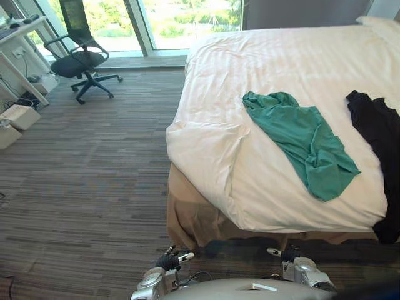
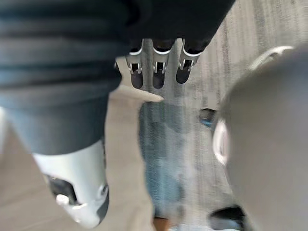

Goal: Tidy the bed and pick cloth on bed and put in laundry

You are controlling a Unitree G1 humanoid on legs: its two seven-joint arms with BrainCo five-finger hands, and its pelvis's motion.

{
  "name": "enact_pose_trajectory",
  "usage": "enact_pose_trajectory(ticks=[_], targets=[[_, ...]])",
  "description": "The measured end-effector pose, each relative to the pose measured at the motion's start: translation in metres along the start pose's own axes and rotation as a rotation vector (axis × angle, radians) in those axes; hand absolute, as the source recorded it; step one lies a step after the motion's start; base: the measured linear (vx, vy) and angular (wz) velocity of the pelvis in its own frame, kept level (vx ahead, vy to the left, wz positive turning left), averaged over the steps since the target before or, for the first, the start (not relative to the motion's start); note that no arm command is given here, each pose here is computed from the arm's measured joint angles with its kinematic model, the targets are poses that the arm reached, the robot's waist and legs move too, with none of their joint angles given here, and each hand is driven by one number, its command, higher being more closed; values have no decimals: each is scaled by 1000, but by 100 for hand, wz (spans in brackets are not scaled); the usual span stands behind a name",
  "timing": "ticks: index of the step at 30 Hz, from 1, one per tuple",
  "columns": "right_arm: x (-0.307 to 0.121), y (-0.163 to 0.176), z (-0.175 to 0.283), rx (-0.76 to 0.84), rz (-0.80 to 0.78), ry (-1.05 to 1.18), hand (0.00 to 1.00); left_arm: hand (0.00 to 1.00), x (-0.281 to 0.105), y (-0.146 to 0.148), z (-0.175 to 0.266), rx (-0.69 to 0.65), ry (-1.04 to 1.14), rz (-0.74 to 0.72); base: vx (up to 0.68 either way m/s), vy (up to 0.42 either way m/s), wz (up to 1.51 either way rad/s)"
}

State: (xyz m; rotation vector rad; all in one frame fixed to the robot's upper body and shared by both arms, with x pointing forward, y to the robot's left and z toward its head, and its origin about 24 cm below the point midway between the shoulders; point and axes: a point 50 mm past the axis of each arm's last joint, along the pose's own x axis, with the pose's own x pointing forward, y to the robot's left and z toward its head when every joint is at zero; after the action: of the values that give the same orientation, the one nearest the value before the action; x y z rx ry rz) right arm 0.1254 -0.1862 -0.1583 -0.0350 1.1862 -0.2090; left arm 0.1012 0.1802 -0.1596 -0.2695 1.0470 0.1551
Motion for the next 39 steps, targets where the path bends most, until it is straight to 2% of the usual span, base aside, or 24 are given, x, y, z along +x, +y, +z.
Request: enact_pose_trajectory(ticks=[4, 6, 7, 8, 9, 11, 14, 17, 22, 25, 28, 30, 33, 35, 38, 39], targets=[[-1, 3, -10, 19, 13, 65, 0, 0, -3, 14, -2, -292, -44, 67, 33, -50, -3], [-1, 2, -15, 22, 13, 108, 0, 0, -7, 29, 0, -511, -100, 163, 38, 55, 4], [-1, 2, -17, 24, 13, 118, 0, 0, -8, 34, 1, -555, -122, 187, 24, 80, 18], [-1, 2, -18, 44, 16, 136, 0, 0, -11, 45, 6, -648, -179, 237, 1, 69, 18], [-1, 1, -19, 49, 19, 144, 0, 0, -12, 51, 10, -681, -212, 257, -22, 79, 23], [-1, 0, -20, 73, 31, 166, 0, 0, -24, 81, 32, -820, -391, 347, -25, 59, 18], [-1, -1, -21, 100, 38, 188, 0, 0, -44, 115, 73, -916, -636, 395, -25, 53, 21], [-1, -3, -22, 112, 34, 185, 0, 0, -63, 135, 97, -969, -819, 443, -55, 18, 5], [-3, -8, -30, 115, 8, 157, 0, 0, -89, 149, 133, -1035, -1043, 487, -41, 10, -10], [-6, -9, -42, 111, -4, 150, 0, 0, -124, 163, 181, -894, -1252, 490, 9, 14, -20], [-8, -8, -48, 115, -9, 136, 0, 0, -174, 161, 241, -591, -1476, 487, 13, 33, -25], [-10, -9, -49, 116, -11, 102, 0, 0, -208, 141, 280, -336, -1633, 469, -22, 39, -19], [-11, -10, -52, 121, -16, 89, 0, 0, -226, 108, 304, -47, -1708, 440, -18, 38, -22], [-13, -12, -57, 113, -22, 84, 0, 0, -227, 74, 314, 228, -1712, 408, 21, 31, -29], [-13, -12, -56, 129, -30, 75, 0, 0, -223, 37, 325, 458, -1712, 327, 7, 3, -13], [-13, -12, -56, 134, -31, 75, 0, 0, -222, 31, 326, 484, -1712, 310, -5, -6, -12]])
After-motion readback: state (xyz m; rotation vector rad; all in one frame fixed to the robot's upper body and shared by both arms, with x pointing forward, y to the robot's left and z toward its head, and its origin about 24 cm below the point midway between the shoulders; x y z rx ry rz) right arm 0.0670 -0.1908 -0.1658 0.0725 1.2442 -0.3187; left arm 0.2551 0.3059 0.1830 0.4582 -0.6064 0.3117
